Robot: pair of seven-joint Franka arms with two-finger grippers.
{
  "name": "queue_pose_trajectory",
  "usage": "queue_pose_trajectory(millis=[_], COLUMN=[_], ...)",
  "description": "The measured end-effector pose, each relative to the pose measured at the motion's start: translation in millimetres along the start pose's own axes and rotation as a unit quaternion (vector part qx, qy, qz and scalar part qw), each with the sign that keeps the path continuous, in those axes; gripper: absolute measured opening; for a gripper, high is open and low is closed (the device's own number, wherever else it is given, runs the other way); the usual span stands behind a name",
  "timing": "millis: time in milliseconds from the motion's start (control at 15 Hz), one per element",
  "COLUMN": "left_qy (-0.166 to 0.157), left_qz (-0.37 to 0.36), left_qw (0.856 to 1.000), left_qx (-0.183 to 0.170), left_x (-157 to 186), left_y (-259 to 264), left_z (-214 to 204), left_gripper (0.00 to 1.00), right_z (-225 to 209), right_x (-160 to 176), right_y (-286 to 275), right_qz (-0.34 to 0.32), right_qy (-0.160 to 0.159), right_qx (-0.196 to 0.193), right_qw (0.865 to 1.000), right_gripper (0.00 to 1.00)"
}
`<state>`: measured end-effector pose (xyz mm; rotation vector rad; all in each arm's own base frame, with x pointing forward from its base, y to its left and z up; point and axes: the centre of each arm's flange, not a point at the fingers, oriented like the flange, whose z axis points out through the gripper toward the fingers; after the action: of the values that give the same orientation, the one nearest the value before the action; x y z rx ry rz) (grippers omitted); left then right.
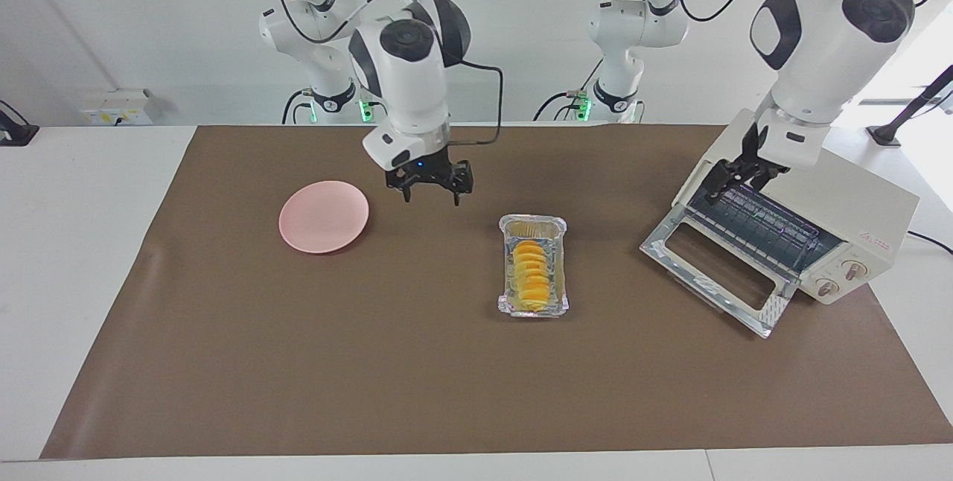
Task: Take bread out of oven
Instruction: 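Lower the right gripper onto the foil tray and grasp its edge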
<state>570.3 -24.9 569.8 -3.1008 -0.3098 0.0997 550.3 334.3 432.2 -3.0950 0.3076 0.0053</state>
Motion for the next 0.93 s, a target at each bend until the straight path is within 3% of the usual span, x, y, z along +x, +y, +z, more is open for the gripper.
queue_pose_trajectory(millis=[267,800,867,933], left_qy=[-0.023,-0.039,-0.038,-0.038], left_qz=[0.01,0.027,0.03,0.036], left_qw=[1.0,0.999,0.999,0.999], left_qx=[0.003,0.005,0.005,0.005], left_x=[-26,-42,-42,-42], left_y=[-9,-14,-14,-15], left_z=[-21,-23,-24,-25], left_gripper=[1.0,1.0,1.0,1.0], right_z=[67,114,121,127], right_x=[17,40,38,35], right_y=[-67,-77,-80,-82], right_qz=[0.023,0.021,0.015,0.012], right_qy=[0.005,0.042,0.043,0.045], right_qx=[0.006,0.023,0.019,0.015], right_qw=[1.0,0.999,0.999,0.999], right_gripper=[1.0,0.99,0.96,0.85])
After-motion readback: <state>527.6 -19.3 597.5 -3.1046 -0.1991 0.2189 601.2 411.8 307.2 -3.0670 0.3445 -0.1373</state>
